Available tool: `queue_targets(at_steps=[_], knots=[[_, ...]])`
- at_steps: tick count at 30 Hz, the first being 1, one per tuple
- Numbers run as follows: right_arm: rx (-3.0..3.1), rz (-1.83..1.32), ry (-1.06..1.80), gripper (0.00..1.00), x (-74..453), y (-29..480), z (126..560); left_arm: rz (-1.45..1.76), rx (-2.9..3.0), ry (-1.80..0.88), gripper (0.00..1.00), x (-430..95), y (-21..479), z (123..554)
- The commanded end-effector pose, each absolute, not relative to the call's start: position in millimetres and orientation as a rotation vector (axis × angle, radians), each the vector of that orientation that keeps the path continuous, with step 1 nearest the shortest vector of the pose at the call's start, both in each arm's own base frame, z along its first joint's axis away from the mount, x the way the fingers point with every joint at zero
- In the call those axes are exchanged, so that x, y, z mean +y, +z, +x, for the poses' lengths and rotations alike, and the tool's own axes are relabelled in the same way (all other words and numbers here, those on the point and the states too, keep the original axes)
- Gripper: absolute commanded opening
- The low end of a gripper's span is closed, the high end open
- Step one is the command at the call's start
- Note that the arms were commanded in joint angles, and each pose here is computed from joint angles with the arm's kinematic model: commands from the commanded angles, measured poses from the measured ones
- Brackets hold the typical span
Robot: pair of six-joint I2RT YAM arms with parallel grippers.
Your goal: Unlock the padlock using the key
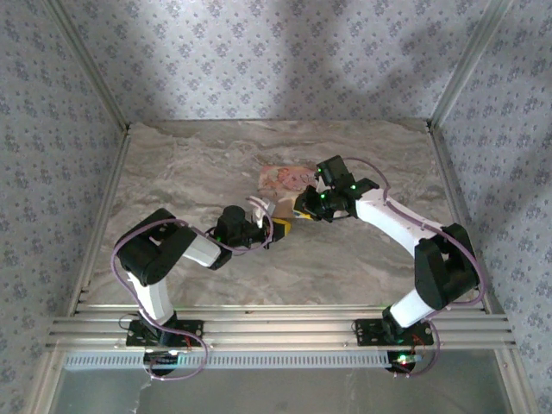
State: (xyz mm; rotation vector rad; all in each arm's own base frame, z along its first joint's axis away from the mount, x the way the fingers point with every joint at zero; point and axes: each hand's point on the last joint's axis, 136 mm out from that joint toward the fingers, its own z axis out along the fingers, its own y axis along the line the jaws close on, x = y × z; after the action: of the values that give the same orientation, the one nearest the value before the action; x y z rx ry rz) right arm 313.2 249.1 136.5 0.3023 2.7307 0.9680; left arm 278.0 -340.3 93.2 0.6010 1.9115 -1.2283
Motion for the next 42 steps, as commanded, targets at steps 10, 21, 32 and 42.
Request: queue_targets(at_steps=[10,21,32,42], knots=[[2.669,0.267,1.024,0.00,252.3,156.9,315.7,0.621,1.794,-1.232,0.00,-343.4,127.1,277.7],[2.668,0.260,1.054,0.00,257.3,159.9,313.6,0.599,1.785,-1.255,0.00,-349.9,131.4,284.7],[2.682,0.246,1.058,0.00,260.8,159.2,309.6,0.576,1.824,-1.229,0.00,-351.6,129.7,292.6],[2.737,0.212,1.047,0.00,265.5,148.8,301.7,0.563,1.763,-1.256,0.00,-352.0,148.9,293.7]])
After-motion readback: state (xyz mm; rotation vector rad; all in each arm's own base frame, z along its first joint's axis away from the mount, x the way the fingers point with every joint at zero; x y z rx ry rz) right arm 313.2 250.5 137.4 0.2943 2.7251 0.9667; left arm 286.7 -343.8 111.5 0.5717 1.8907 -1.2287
